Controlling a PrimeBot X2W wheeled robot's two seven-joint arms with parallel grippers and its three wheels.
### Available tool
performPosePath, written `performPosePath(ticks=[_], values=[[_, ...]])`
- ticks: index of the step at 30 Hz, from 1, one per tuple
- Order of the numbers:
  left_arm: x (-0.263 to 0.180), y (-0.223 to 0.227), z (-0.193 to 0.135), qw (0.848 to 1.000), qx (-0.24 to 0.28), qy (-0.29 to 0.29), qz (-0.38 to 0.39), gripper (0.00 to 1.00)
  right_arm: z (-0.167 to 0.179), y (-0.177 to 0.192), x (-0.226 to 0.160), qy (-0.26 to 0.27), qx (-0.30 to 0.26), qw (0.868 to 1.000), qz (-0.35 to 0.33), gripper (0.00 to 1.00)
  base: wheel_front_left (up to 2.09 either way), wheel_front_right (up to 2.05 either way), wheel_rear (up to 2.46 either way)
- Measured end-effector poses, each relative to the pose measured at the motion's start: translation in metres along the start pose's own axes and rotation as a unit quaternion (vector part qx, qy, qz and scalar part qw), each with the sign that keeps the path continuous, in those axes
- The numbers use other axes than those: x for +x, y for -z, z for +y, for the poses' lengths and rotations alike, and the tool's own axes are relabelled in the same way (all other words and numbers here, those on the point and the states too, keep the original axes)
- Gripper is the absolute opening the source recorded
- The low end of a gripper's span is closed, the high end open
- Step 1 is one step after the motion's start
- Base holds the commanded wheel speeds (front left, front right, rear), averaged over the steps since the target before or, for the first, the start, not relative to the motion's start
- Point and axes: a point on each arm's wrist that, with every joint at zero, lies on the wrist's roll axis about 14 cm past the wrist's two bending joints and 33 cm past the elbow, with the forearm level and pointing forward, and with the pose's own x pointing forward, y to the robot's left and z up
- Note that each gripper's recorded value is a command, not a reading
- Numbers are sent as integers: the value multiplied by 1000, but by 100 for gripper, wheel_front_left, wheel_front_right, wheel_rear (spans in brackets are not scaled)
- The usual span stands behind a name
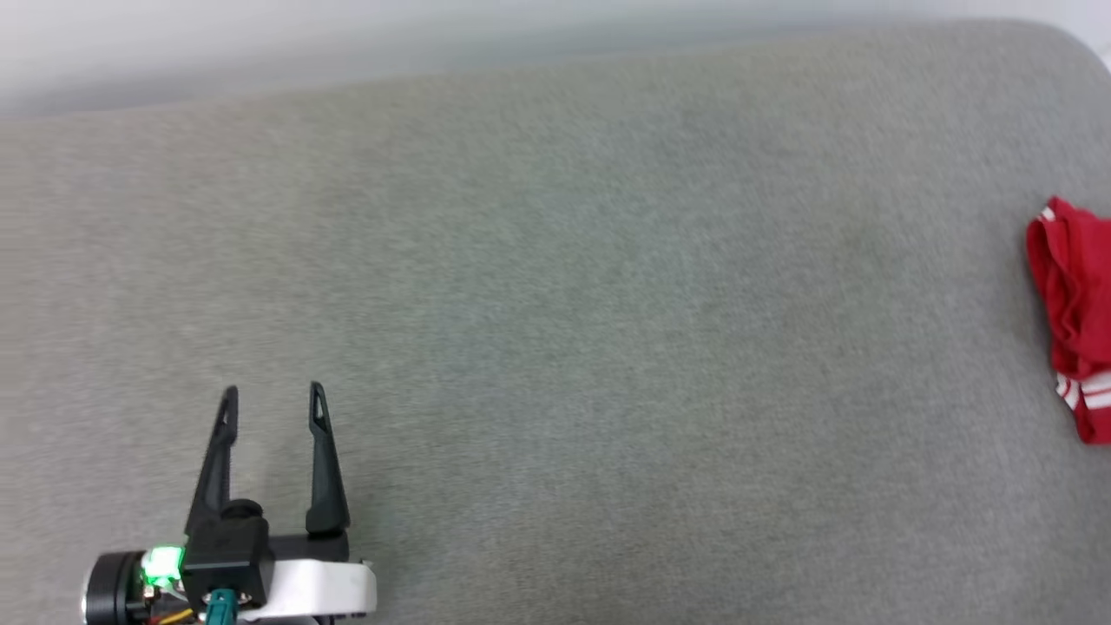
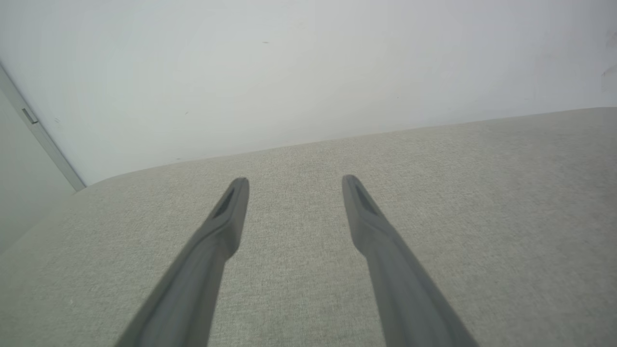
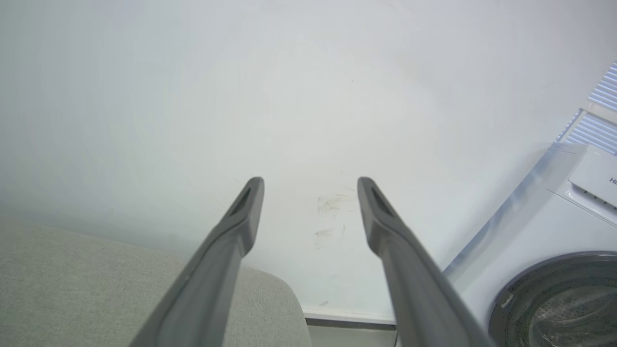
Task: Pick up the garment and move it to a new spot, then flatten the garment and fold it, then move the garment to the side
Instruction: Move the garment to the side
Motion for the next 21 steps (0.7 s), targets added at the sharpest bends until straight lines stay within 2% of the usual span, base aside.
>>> performPosePath(ticks=[4, 9, 15, 21], values=[[-17, -9, 13, 1000, 1, -23, -5, 100, 49, -27, -9, -33, 54, 996, -59, 100, 0, 0, 0], [-36, -16, 28, 999, 6, -47, -7, 100, 104, -47, -35, -76, 108, 987, -92, 100, 0, 0, 0], [-53, -24, 38, 998, 3, -65, -15, 100, 148, -38, -76, -106, 167, 978, -69, 100, 0, 0, 0], [-68, -25, 42, 997, 3, -71, -14, 100, 169, -19, -115, -113, 214, 970, -26, 100, 0, 0, 0]])
